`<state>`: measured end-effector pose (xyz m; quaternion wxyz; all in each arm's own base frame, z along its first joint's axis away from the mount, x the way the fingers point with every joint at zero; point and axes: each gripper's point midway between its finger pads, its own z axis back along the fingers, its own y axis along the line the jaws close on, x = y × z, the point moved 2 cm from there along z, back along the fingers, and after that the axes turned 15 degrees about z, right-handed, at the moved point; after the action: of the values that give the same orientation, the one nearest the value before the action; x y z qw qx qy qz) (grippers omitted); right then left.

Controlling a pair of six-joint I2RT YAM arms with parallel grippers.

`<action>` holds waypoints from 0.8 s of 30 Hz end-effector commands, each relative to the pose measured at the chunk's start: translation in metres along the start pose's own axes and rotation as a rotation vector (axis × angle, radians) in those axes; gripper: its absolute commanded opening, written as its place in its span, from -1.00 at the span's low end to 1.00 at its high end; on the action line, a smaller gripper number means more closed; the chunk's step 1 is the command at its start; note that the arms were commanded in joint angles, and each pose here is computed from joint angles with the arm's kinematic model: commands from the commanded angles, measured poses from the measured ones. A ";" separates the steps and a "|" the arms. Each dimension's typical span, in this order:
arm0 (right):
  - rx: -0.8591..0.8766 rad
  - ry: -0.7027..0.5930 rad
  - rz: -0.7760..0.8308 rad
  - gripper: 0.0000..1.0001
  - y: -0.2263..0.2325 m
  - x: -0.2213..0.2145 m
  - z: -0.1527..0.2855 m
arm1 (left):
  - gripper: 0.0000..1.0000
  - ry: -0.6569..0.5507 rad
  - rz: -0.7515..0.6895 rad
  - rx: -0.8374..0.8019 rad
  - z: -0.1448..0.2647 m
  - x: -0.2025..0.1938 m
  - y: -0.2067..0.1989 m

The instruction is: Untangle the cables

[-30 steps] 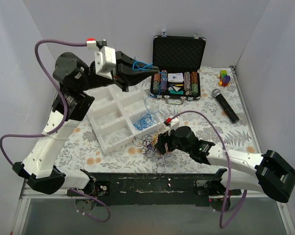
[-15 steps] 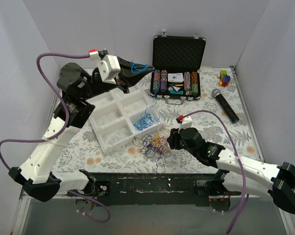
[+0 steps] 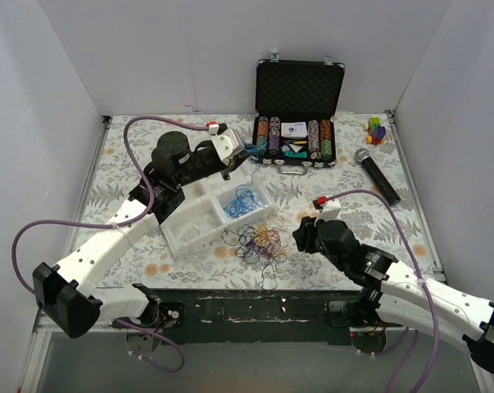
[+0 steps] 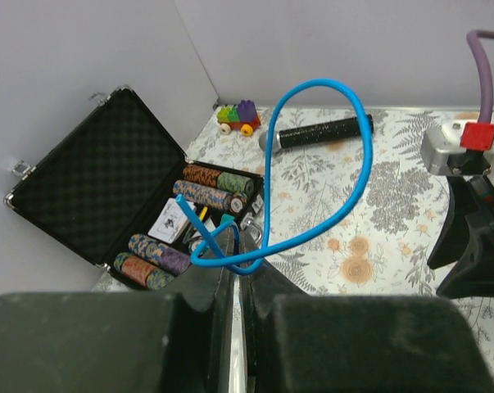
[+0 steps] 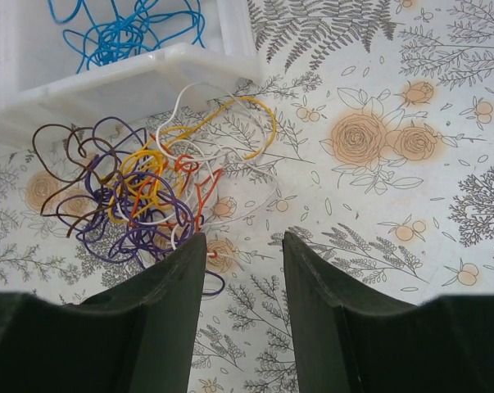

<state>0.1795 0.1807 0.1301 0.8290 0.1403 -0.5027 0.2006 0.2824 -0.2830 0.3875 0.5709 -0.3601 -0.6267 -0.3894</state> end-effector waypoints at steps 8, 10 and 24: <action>-0.007 -0.078 -0.011 0.01 0.002 0.038 0.008 | -1.00 0.091 -0.064 0.062 0.009 -0.059 0.011; 0.006 -0.093 -0.013 0.00 0.004 0.043 0.009 | -1.00 0.111 -0.088 0.080 0.012 -0.075 0.017; 0.031 -0.095 -0.011 -0.03 0.009 0.044 0.007 | -1.00 -0.044 -0.097 0.148 -0.002 -0.011 0.053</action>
<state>0.1814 0.1840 0.1458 0.8234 0.1439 -0.5090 0.2054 0.3388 -0.2580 0.3130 0.6174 -0.2659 -0.6399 -0.3724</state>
